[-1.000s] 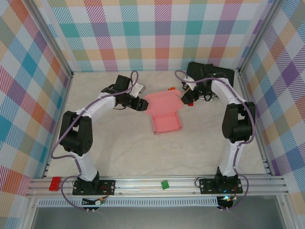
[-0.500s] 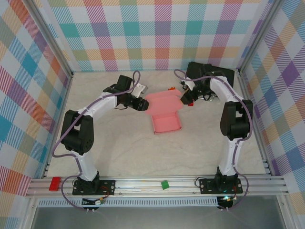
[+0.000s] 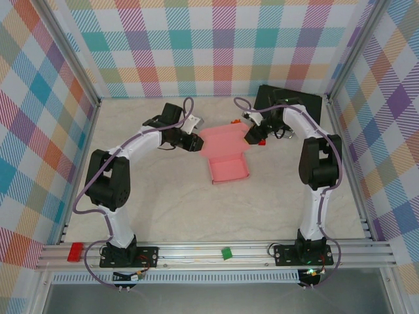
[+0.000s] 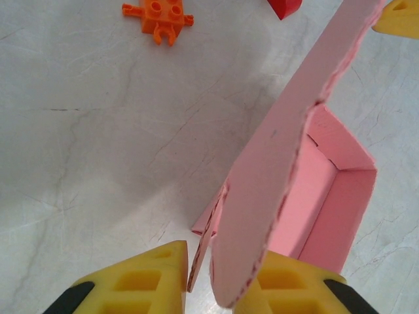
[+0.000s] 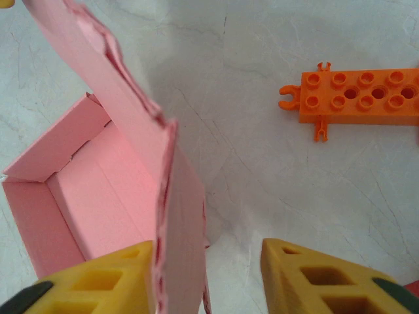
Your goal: Fold the paper box
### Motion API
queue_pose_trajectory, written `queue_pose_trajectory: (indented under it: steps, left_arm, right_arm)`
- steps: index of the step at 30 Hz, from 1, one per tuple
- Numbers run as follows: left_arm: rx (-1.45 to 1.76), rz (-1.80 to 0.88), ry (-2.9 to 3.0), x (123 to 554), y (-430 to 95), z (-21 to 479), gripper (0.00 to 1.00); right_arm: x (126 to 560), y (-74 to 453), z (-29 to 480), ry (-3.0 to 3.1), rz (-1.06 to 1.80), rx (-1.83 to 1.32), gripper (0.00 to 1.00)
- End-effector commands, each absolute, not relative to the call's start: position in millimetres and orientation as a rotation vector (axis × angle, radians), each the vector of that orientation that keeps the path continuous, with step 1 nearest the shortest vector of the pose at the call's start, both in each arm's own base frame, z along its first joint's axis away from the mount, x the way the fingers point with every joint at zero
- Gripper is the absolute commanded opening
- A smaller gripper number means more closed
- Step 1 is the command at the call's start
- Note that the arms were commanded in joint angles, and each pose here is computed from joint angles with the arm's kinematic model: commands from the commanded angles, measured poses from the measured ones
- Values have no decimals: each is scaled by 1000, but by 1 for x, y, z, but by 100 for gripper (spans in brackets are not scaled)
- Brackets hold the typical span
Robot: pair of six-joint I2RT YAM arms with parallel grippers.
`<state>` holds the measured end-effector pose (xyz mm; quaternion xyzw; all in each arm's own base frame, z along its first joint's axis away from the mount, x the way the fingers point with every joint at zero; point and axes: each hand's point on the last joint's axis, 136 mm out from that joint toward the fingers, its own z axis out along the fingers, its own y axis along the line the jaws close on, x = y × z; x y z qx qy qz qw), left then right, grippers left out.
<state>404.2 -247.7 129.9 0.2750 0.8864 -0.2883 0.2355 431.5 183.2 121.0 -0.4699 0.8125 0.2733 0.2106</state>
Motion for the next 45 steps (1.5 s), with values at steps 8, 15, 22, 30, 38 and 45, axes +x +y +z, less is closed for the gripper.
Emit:
queue_pose_trajectory:
  steps: [8, 15, 22, 30, 38, 45]
  left_arm:
    - [775, -759, 2388, 414, -252, 141, 14]
    - [778, -775, 2377, 416, -256, 144, 14]
    - [788, -796, 2395, 413, -259, 141, 16]
    - [784, -752, 2402, 416, -257, 138, 7]
    - [757, -689, 2377, 430, -254, 147, 0]
    - [697, -627, 2352, 450, -252, 154, 0]
  right_arm:
    - [432, 190, 132, 2231, 758, -1311, 25]
    - [432, 193, 135, 2217, 729, -1297, 18]
    - [431, 194, 131, 2236, 701, -1286, 14]
    - [433, 193, 136, 2246, 684, -1239, 9]
    - [440, 193, 138, 2343, 637, -1073, 7]
    - [445, 198, 138, 2421, 555, -934, 7]
